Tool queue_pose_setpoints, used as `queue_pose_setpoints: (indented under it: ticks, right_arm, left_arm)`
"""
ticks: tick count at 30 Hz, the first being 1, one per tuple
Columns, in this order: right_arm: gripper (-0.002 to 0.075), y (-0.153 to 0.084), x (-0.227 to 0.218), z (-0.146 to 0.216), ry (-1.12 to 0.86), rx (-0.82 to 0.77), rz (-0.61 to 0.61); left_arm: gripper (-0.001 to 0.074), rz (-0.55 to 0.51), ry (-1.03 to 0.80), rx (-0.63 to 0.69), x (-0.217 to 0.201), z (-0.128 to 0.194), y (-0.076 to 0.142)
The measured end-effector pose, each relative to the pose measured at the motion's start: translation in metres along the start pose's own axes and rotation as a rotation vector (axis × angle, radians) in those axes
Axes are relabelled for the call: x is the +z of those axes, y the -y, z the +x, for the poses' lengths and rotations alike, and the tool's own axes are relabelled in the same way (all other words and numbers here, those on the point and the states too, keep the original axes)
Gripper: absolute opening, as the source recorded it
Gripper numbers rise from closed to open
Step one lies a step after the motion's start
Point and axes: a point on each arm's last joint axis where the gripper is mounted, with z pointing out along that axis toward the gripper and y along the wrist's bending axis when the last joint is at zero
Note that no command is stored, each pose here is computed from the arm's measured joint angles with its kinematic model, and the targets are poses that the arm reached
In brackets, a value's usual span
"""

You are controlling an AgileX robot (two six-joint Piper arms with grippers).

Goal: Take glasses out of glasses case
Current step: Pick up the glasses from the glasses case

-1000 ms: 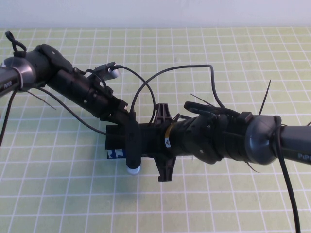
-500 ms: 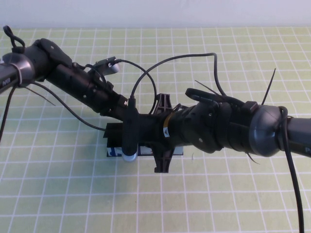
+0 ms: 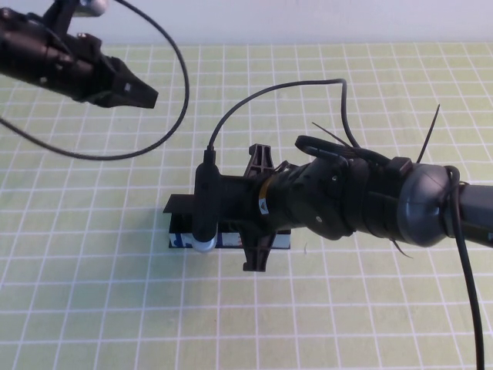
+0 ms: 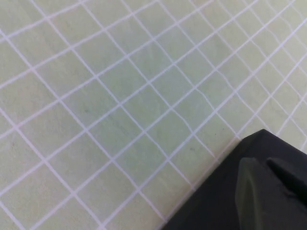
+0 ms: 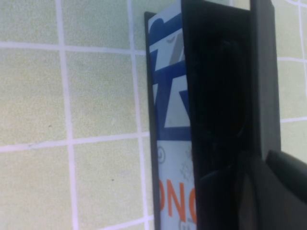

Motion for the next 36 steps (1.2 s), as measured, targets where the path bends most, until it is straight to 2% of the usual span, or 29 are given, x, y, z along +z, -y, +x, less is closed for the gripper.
queue_pose_setpoints:
  ticks: [2, 5, 11, 15, 25, 36]
  right_arm:
    - [-0.0001, 0.0, 0.0, 0.0, 0.0, 0.0, 0.0]
    - [-0.0001, 0.0, 0.0, 0.0, 0.0, 0.002, 0.0]
    - [-0.0001, 0.0, 0.0, 0.0, 0.0, 0.022, 0.0]
    - [-0.0001, 0.0, 0.0, 0.0, 0.0, 0.043, 0.0]
    - [-0.0007, 0.011, -0.006, -0.01, 0.018, 0.058, 0.023]
    - [-0.0008, 0.012, -0.007, -0.01, 0.005, 0.059, 0.015]
  left_arm:
    - [-0.0004, 0.013, 0.031, 0.063, -0.008, 0.015, 0.01]
    - [-0.0004, 0.095, 0.04, 0.168, -0.001, 0.045, 0.024]
    - [-0.0004, 0.212, 0.017, 0.234, 0.022, 0.096, 0.033]
    - [-0.0004, 0.262, -0.007, 0.275, 0.028, 0.115, 0.037]
    - [-0.0004, 0.231, -0.002, 0.26, 0.038, 0.125, 0.03]
    - [-0.0004, 0.165, 0.072, 0.146, 0.071, 0.135, -0.002]
